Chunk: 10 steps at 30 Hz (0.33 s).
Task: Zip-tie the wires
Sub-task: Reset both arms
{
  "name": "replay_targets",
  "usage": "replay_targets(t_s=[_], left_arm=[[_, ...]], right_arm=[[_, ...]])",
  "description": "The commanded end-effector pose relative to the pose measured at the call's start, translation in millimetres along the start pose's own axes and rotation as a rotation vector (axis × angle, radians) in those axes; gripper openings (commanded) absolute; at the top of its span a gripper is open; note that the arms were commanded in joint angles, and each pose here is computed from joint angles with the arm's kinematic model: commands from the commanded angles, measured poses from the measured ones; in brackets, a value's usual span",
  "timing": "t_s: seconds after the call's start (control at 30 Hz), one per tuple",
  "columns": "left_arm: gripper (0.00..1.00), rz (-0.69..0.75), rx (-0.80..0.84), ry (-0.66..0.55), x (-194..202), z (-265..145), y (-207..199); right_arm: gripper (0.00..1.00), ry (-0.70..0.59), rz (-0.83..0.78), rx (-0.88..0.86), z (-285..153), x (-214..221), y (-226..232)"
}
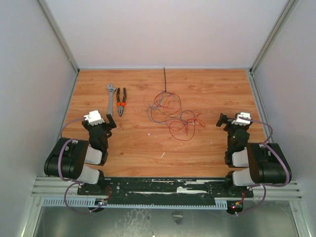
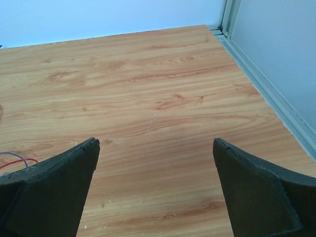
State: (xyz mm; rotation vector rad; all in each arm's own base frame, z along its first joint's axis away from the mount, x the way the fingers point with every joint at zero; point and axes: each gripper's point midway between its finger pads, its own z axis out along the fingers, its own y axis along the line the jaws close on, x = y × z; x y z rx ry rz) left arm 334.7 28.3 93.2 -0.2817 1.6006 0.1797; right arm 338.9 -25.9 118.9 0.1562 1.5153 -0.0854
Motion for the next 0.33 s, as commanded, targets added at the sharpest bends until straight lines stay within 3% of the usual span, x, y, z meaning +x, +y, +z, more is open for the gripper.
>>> replay_targets(t_s=[0.0,0.3], left_arm=[[0.98,-0.011,0.006,-0.039,-10.3,2.2,-1.3],[0.98,-0.013,0.022,-0.024,-7.9,4.6,-3.3]], right_arm=[[0.99,-0.013,-0.012,0.005,5.2,-5.0,1.2],[0.99,-0.019,-0.011,0.002,4.2,-6.2,1.7]])
